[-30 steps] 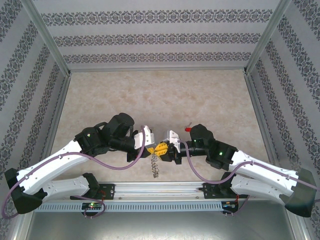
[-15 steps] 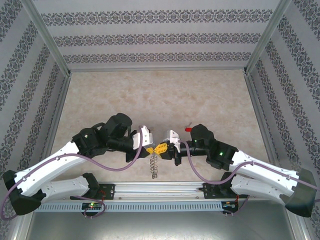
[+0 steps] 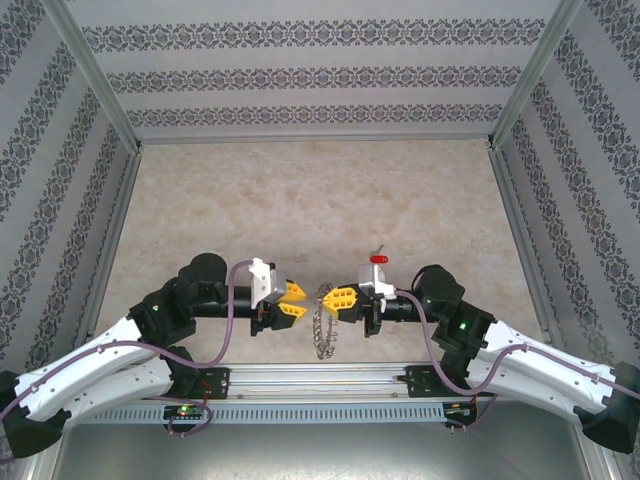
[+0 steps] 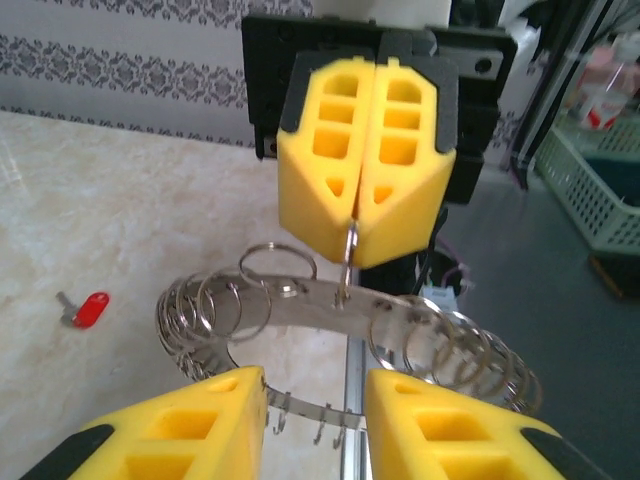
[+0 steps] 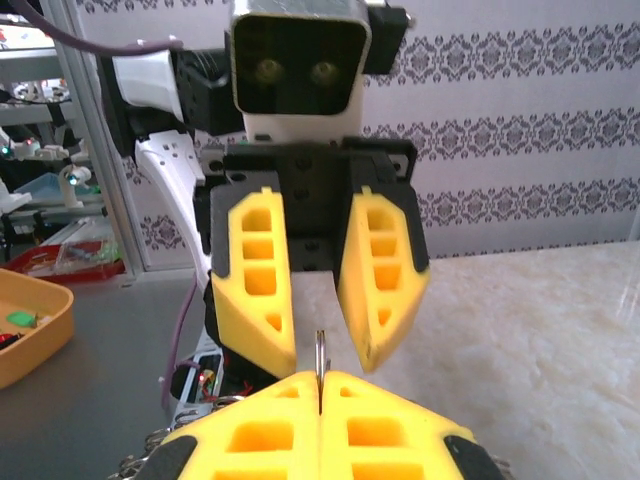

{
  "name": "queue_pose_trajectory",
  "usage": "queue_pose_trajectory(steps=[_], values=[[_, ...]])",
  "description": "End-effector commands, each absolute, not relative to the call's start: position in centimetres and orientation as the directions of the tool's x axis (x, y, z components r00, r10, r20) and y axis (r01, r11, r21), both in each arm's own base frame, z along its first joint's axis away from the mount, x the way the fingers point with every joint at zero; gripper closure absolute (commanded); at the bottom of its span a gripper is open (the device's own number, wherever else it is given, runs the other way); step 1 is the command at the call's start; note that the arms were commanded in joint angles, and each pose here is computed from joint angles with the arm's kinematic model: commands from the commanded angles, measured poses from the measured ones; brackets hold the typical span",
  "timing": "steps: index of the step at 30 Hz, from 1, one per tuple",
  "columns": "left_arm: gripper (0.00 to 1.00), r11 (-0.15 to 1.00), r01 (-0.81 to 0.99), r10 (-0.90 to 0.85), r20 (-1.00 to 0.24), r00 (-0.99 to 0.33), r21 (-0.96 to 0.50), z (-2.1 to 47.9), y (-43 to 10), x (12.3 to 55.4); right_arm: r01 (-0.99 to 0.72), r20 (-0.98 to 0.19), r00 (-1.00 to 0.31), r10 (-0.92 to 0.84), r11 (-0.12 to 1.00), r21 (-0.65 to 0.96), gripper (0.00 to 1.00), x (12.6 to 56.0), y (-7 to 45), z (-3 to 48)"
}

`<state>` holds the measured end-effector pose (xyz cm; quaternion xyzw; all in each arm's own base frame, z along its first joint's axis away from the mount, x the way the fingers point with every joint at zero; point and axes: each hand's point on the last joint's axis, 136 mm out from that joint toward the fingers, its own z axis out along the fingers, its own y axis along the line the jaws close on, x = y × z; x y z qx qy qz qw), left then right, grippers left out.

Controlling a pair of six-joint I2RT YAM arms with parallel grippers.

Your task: Put the keys on the keyring

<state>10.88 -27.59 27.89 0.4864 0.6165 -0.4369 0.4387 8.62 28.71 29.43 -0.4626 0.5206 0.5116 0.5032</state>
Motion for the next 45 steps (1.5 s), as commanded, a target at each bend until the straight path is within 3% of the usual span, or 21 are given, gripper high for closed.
queue_pose_trajectory(steps=[1, 16, 28, 32, 45], values=[[0.69, 0.068, 0.992, 0.028, -0.994, -0.109, -0.107, 32.5, -28.9, 10.4, -0.999, -0.984, -0.037, 0.175, 0.008, 0.039, 1.0, 7.8, 28.3, 32.3], [0.76, 0.025, 0.992, -0.03, -0.992, -0.12, -0.121, 33.1, -29.5, 10.3, -0.999, -0.94, -0.028, 0.34, 0.028, 0.04, 1.0, 8.1, 27.3, 34.4], [0.77, 0.014, 0.993, -0.033, -0.993, -0.116, -0.117, 33.0, -29.9, 10.4, -0.998, -0.941, -0.046, 0.335, 0.028, 0.059, 1.0, 8.3, 27.5, 33.1], [0.83, -0.004, 0.993, -0.037, -0.992, -0.122, -0.122, 33.1, -30.1, 10.3, -0.998, -0.94, -0.051, 0.339, 0.027, 0.064, 1.0, 8.4, 27.6, 33.0], [0.83, 0.006, 0.992, -0.018, -0.992, -0.129, -0.129, 32.4, -29.9, 10.3, -0.999, -0.928, -0.031, 0.371, 0.029, 0.045, 1.0, 8.1, 27.0, 33.8]])
